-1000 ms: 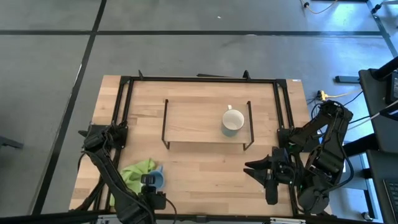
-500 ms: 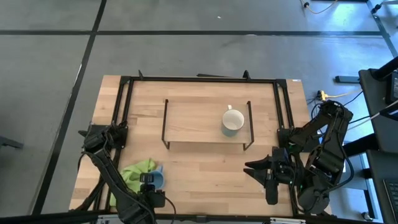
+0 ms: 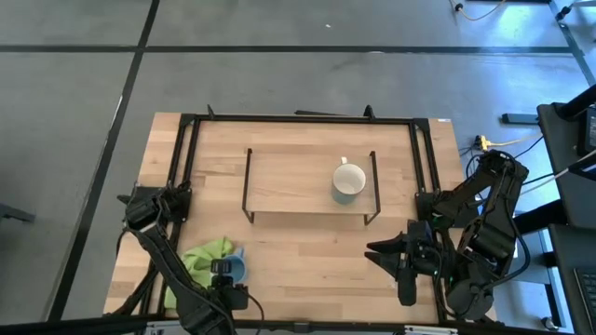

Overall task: Stack small to large cups/mugs on shelf
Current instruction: Put the blue mug on the shelf

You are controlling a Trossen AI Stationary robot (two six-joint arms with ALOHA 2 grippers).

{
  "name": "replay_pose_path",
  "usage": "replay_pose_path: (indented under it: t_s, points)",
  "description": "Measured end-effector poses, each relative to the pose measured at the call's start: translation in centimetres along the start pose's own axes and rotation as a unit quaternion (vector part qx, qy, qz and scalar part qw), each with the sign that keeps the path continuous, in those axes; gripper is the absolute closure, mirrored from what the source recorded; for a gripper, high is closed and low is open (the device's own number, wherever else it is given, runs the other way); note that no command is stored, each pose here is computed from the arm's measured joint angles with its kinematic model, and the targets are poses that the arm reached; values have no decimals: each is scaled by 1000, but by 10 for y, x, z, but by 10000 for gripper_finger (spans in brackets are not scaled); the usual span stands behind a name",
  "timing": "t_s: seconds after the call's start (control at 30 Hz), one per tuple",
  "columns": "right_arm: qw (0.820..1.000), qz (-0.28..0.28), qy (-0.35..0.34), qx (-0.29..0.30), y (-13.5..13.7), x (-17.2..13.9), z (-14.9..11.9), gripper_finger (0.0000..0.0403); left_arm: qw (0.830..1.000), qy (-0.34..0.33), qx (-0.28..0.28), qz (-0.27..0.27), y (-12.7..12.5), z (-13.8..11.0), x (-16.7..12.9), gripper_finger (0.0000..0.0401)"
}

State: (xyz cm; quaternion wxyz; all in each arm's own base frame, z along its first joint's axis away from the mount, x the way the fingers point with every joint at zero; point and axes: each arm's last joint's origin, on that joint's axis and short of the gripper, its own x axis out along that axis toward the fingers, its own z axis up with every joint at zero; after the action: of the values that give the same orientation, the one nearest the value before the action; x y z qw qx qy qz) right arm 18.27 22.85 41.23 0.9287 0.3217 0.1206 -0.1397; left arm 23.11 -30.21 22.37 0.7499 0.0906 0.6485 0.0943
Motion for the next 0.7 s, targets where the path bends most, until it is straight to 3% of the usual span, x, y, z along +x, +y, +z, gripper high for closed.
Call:
replay_pose_path:
  t_s: [0.2, 0.5, 0.7]
  points:
    - [1000, 0, 0, 0, 0, 0, 0, 283, 1000, -3, -2, 2, 0, 0, 0, 332]
    - [1000, 0, 0, 0, 0, 0, 0, 283, 999, -10, -47, -3, 5, 10, 3, 391]
    - [1000, 1, 0, 0, 0, -1, 0, 283, 998, -12, -54, -4, 8, 15, 4, 386]
